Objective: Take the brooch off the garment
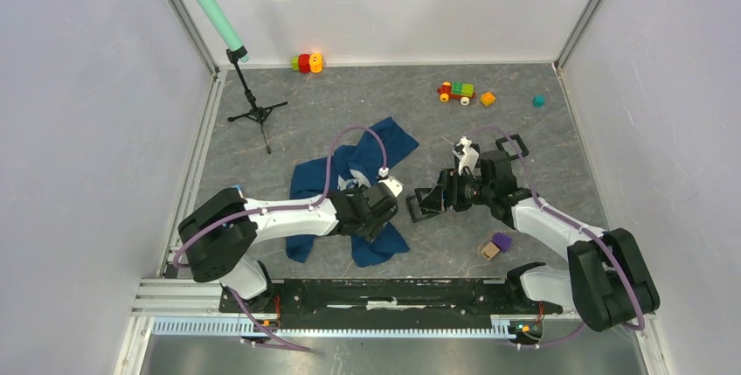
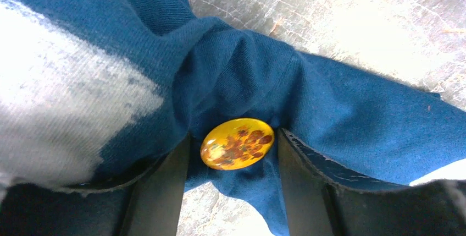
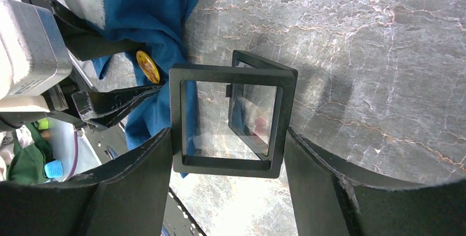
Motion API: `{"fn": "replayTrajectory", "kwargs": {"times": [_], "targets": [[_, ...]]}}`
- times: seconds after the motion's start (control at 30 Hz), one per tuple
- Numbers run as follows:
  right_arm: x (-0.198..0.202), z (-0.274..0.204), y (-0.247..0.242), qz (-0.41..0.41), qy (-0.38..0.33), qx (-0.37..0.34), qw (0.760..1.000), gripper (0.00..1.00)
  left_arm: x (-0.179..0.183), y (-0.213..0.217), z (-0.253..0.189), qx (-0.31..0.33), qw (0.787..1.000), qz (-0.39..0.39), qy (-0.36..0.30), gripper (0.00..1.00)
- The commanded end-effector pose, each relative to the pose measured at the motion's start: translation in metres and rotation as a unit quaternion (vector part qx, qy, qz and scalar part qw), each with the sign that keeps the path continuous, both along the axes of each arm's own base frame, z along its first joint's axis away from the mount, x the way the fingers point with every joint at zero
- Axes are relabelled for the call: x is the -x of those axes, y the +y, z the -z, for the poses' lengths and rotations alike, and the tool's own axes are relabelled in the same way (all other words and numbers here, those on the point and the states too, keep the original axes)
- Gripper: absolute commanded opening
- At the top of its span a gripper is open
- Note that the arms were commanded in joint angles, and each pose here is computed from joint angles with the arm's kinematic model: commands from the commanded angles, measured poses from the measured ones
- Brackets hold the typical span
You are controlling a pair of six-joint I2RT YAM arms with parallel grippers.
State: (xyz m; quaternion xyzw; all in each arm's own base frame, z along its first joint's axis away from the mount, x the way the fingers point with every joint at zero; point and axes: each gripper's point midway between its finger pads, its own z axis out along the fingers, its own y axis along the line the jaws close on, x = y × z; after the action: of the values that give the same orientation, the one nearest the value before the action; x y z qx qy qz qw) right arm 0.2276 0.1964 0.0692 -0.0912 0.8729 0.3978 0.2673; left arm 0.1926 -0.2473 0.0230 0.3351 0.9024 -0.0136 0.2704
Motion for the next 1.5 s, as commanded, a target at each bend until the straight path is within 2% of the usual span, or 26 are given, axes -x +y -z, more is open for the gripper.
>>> {"fn": "replayTrajectory", "kwargs": {"times": [0.0,0.27,0.53,0.63,0.77,0.83,1.0,1.27,1.47], "targets": [[-0.001,-0.001,0.001,-0.004,-0.006,-0.016,1.0,0.65,-0.009,-0.012,-0.011,0.001,0.999,0.012,-0.03,0.6],[-0.001,-0.001,-0.001,-0.002,-0.002,-0.025,1.0,0.65,-0.014,-0.012,-0.048,0.025,0.998,0.002,-0.064,0.52],[0.002,-0.007,0.002,-0.001,0.006,-0.068,0.998,0.64,-0.015,-0.016,-0.08,0.084,0.992,-0.001,-0.092,0.55],[0.001,-0.006,0.001,0.001,0.006,-0.069,0.998,0.64,-0.014,-0.011,-0.069,0.056,0.995,-0.006,-0.082,0.61],[0.001,-0.005,-0.001,0.0,0.008,-0.07,0.998,0.64,-0.013,-0.014,-0.053,0.052,0.996,-0.005,-0.073,0.49],[0.002,-0.005,-0.001,-0.001,0.008,-0.071,0.997,0.64,-0.015,-0.012,-0.048,0.045,0.996,-0.011,-0.078,0.48],[0.002,-0.005,-0.001,-0.003,0.008,-0.074,0.997,0.64,-0.016,-0.011,-0.036,0.017,0.996,-0.012,-0.083,0.51],[0.004,-0.003,-0.002,-0.003,0.012,-0.075,0.997,0.64,-0.011,-0.018,-0.021,-0.01,0.995,-0.014,-0.098,0.5],[0.004,-0.003,-0.003,-0.003,0.011,-0.077,0.997,0.64,-0.003,-0.022,-0.008,-0.016,0.997,-0.006,-0.077,0.54]]}}
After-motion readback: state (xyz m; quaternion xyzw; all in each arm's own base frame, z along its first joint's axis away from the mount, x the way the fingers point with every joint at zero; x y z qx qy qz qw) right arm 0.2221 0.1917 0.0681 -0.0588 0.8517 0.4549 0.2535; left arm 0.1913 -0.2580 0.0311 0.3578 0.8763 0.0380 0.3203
